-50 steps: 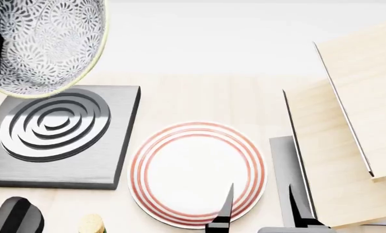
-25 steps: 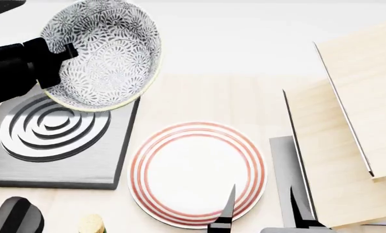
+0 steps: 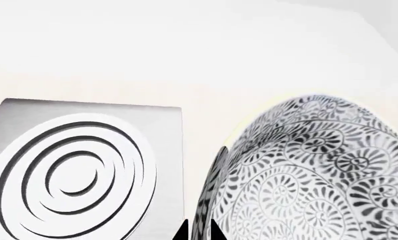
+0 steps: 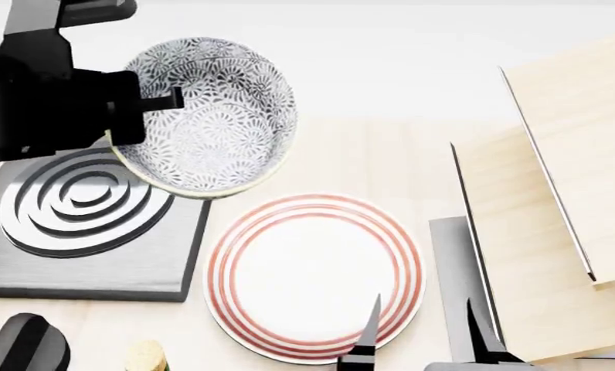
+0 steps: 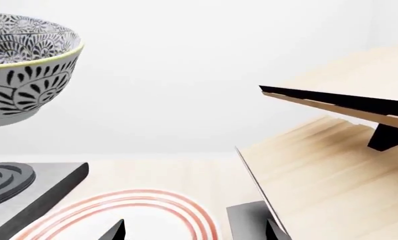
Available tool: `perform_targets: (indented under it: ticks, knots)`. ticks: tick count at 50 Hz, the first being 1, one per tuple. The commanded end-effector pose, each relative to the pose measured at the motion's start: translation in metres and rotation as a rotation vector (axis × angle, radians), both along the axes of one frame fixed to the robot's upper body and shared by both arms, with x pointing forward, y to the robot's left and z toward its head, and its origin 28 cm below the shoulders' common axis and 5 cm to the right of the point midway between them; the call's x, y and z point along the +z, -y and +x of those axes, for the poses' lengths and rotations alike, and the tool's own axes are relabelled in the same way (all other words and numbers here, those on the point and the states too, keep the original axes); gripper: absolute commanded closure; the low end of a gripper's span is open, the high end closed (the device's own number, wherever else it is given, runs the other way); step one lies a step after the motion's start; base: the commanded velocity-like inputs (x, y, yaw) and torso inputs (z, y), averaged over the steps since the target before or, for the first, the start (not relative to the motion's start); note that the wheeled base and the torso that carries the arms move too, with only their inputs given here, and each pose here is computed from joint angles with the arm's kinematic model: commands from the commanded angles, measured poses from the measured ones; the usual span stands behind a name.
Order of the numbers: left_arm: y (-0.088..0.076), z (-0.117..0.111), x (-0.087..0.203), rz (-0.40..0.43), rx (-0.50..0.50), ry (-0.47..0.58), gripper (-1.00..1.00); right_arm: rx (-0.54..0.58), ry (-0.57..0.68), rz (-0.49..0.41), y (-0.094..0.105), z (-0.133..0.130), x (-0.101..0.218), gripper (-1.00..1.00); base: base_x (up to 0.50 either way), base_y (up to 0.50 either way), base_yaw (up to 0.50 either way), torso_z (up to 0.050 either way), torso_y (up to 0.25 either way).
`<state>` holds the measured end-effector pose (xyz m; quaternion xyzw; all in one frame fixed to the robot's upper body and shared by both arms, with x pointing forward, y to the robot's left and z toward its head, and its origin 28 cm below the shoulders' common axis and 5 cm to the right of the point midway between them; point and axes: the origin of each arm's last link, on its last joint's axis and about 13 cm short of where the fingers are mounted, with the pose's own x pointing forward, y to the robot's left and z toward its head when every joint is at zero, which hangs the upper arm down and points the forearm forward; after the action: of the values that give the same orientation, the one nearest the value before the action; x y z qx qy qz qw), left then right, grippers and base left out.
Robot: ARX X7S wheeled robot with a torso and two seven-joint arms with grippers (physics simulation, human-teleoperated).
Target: Pick up the akita bowl and put it on the plate.
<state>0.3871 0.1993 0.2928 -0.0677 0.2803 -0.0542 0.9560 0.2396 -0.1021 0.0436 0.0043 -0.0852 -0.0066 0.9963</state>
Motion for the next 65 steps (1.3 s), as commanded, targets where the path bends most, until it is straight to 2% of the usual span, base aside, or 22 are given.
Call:
perform_targets:
  ticks: [1, 8, 17, 19, 32, 42, 65]
  knots:
    - [0.011, 0.008, 0.003, 0.043, -0.028, -0.027, 1.00, -0.004, -0.004, 0.003, 0.001, 0.000, -0.001, -1.00, 0.00, 0.00, 0.00, 0.000, 0.000]
    - [0.018, 0.019, -0.008, 0.037, -0.058, -0.073, 1.00, -0.007, -0.004, 0.005, 0.002, -0.001, -0.001, -1.00, 0.00, 0.00, 0.00, 0.000, 0.001]
    - [0.027, 0.017, -0.021, 0.017, -0.121, -0.126, 1.00, 0.001, -0.003, -0.001, 0.000, -0.001, -0.001, -1.00, 0.00, 0.00, 0.00, 0.000, 0.000]
    - [0.027, 0.017, -0.023, 0.033, -0.121, -0.129, 1.00, 0.001, -0.004, -0.003, 0.000, -0.001, -0.001, -1.00, 0.00, 0.00, 0.00, 0.000, 0.000]
    - [0.037, 0.015, -0.032, -0.001, -0.157, -0.159, 1.00, 0.007, -0.007, -0.004, -0.001, -0.002, -0.003, -1.00, 0.00, 0.00, 0.00, 0.000, 0.000]
    - [0.042, 0.015, -0.043, -0.064, -0.162, -0.168, 1.00, 0.009, -0.014, -0.009, -0.001, 0.000, -0.004, -1.00, 0.00, 0.00, 0.00, 0.000, 0.001]
    - [0.049, 0.013, -0.061, -0.130, -0.221, -0.196, 1.00, 0.006, -0.017, -0.016, -0.001, -0.002, -0.005, -1.00, 0.00, 0.00, 0.00, 0.000, 0.000]
